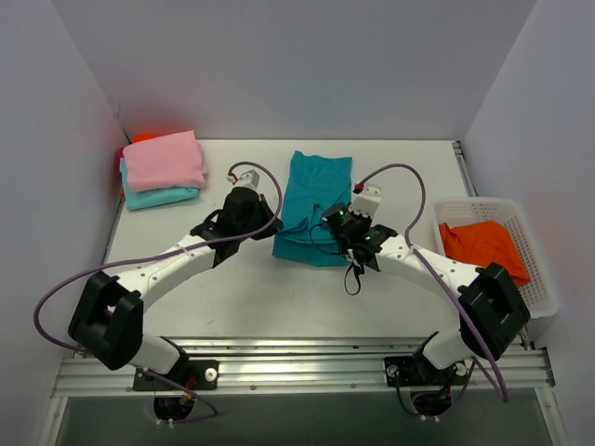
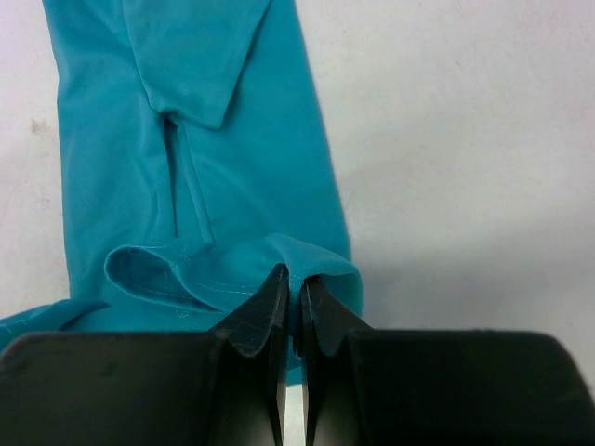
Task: Fold and stack the t-shirts
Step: Fold the folded rectangular tshirt in 1/3 of the way
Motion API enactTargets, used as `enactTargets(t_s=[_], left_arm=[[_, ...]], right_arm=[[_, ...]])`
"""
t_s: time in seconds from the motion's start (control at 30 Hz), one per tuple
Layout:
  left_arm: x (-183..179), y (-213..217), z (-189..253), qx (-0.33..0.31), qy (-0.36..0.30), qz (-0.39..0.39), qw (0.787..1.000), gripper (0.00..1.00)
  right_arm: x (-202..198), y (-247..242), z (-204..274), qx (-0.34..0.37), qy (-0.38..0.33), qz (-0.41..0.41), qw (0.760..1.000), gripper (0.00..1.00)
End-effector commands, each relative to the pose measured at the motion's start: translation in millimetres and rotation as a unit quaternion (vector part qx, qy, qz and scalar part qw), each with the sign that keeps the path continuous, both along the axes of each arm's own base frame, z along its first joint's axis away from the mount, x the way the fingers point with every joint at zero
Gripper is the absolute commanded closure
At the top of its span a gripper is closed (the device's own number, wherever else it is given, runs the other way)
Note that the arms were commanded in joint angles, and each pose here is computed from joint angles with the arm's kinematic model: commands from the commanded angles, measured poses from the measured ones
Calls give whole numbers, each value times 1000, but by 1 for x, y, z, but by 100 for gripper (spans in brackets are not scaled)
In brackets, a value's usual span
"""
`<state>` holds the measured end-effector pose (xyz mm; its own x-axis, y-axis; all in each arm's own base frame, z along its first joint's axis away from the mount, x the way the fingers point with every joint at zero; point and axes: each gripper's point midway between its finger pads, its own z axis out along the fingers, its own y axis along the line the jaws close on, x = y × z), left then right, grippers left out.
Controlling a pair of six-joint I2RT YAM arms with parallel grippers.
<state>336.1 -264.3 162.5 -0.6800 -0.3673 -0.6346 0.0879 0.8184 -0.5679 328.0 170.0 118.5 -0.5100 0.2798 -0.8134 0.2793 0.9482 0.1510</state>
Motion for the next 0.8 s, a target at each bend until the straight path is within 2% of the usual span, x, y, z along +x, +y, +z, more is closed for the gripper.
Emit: enactTargets(t_s=[0.0,0.17,0.23,0.27,0.3,0.33,0.37,0.4,0.43,0.47,0.5,0.53,0.57,0.63,0.7,0.77], left_arm=[[24,-14,27,-35,-34,-18,999,98],[58,-20,23,-52,-30,-28,998,97],[85,-22,16,-53,-21,-31,998,95],[101,-19,-10,-42,-4,-25,999,91],[122,-24,3,-51,-21,-28,998,88],[133,-29,1,-56,-20,-45,997,71],[146,-33,-32,-50,8,-51,997,56],[162,-29,-39,-58,14,-51,997,45],[185,-34,-14,-80,-8,-51,995,38],[192,-39,-17,-96,0,-67,993,27],[201,-41,-38,-105,18,-73,992,25],[219,-39,-15,-123,-1,-74,990,24],[220,-37,-27,-126,21,-79,989,24],[228,-26,-13,-126,8,-74,989,24],[224,-15,12,-117,-14,-60,991,23],[212,2,27,-96,-31,-34,994,23]], right_arm=[[26,3,13,2,-17,-6,1000,100],[63,4,3,-3,-3,-20,1000,100],[79,-5,-18,-23,19,-35,999,100],[94,-3,-12,-18,14,-37,999,100],[106,-15,-18,-22,21,-54,998,98],[115,-21,-41,-35,44,-60,997,88],[125,-26,-45,-35,49,-67,996,67],[146,-26,-36,-29,38,-71,996,4],[160,-38,-51,-36,46,-80,995,0],[167,-41,-51,-36,48,-84,995,0],[174,-44,-48,-36,50,-93,994,0],[182,-43,-36,-35,43,-97,994,0],[185,-44,-17,-35,25,-102,994,0],[182,-44,1,-38,8,-100,994,0],[173,-49,29,-31,-18,-104,994,0],[157,-55,32,-31,-17,-107,994,0]])
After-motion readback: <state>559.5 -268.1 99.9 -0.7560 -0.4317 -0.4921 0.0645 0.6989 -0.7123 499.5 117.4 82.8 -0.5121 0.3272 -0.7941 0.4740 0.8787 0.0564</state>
